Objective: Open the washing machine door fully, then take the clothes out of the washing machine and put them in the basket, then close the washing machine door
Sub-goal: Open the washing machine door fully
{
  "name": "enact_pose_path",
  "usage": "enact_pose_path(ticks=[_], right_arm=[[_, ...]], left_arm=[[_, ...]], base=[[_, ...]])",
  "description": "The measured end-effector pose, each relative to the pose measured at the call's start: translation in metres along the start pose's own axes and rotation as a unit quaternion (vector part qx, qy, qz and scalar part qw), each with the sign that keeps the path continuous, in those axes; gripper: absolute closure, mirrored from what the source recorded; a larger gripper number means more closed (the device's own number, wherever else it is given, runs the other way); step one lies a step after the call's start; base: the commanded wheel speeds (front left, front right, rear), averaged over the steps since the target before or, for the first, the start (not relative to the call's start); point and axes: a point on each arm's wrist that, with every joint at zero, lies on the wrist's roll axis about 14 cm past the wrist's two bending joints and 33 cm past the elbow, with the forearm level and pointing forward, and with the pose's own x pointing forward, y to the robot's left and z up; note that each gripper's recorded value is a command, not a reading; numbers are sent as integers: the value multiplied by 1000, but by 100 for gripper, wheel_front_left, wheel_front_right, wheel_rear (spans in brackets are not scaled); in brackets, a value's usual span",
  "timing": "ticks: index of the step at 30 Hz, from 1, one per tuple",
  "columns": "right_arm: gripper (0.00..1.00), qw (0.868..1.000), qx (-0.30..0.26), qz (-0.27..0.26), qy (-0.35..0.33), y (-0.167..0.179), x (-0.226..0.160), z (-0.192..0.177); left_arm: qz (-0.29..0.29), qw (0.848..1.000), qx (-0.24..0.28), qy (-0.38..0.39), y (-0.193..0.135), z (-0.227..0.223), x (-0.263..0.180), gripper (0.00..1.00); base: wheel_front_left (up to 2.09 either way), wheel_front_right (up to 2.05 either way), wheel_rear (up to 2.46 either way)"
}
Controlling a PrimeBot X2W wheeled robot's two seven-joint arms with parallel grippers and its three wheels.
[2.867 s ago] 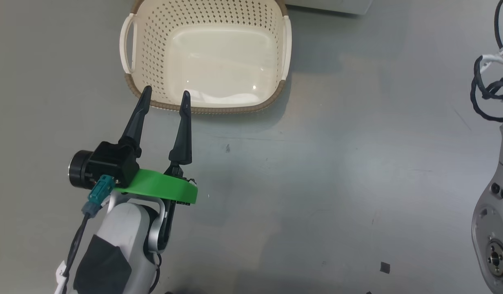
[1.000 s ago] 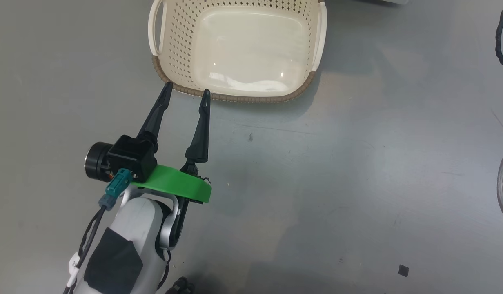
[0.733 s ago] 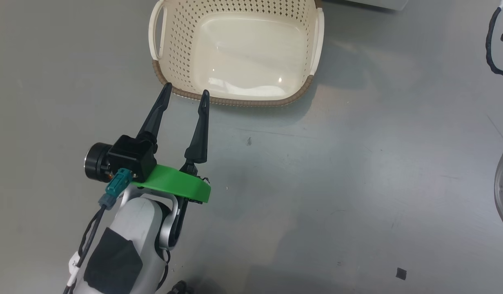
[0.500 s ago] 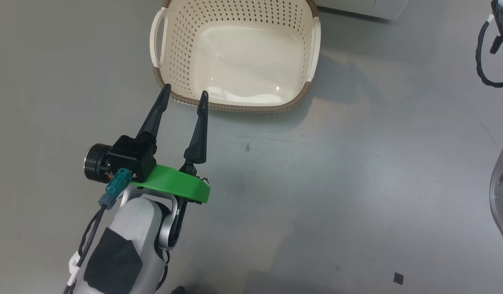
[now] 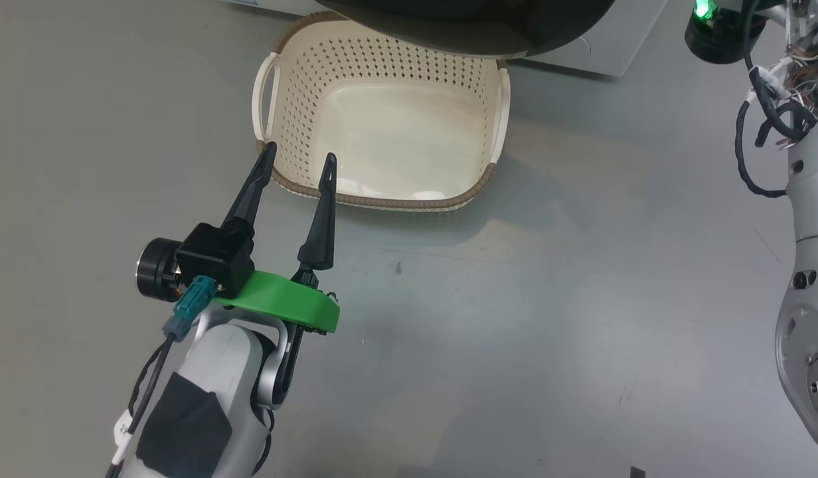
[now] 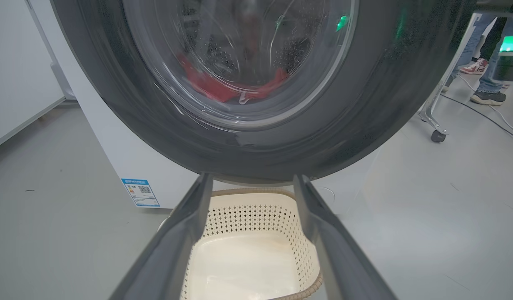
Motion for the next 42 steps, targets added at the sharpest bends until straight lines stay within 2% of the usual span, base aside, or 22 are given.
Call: enact_pose_path(ticks=[24, 42], right_arm=[[100, 998, 7, -19, 63, 5, -20, -58], [100, 993, 21, -36, 113, -15, -19, -90]], left_arm=[[-12, 1000, -2, -25, -14, 23, -21, 0], [-11, 1000, -1, -22, -15, 20, -26, 0]], base=[[0, 0, 0], [0, 0, 0]])
